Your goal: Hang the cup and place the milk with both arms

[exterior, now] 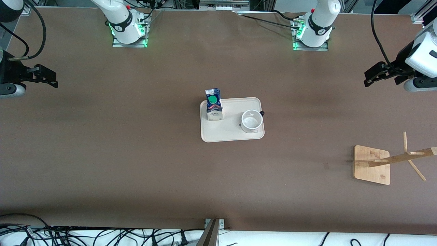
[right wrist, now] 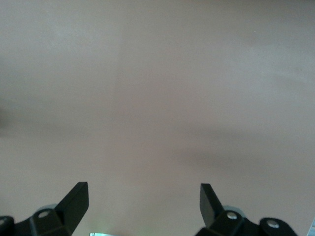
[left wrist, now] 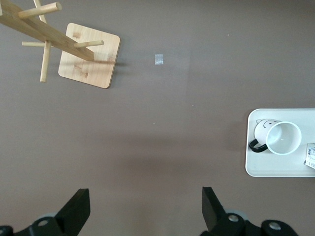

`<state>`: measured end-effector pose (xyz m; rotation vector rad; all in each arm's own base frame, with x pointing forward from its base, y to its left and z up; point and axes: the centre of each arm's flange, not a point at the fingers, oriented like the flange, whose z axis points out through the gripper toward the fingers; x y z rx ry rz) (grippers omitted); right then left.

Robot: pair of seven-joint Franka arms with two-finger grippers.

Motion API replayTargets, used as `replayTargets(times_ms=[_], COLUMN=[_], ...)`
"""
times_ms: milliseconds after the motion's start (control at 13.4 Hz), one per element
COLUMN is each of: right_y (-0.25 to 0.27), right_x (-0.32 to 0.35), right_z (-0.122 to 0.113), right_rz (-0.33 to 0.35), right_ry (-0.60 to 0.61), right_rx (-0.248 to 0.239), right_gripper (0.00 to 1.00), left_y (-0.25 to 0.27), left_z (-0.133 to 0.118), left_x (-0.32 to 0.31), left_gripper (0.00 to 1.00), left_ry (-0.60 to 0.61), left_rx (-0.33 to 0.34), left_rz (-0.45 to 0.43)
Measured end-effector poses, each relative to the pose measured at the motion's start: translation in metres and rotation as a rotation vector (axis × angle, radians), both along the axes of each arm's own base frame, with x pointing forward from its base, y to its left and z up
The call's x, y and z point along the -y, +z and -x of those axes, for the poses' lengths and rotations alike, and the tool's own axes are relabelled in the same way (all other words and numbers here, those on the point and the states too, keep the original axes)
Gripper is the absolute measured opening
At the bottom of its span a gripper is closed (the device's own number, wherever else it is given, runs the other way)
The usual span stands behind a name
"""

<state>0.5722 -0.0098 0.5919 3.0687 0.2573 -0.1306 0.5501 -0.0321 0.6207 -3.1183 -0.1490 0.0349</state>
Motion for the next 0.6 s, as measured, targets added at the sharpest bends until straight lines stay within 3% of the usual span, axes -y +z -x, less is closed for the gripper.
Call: replayTargets(times_ms=[224, 597], right_y=[-0.016, -0.025], right_x=[-0.001, -0.001], right_z=[-0.001, -0.004], right_rz=[0.001, 0.0], right_ry=[-0.002, 0.016], right_rx=[-0.064, -0.089], right_gripper=[1.0, 1.0], left_y=[-0.003, -0.006], left_z=[-0.001, -0.003], left_x=[0.0, 0.0], left_gripper=[1.0, 1.0], left_ry=[0.0, 0.001], left_rx=[-0.006, -0.012], left_rz=[0.0, 0.0])
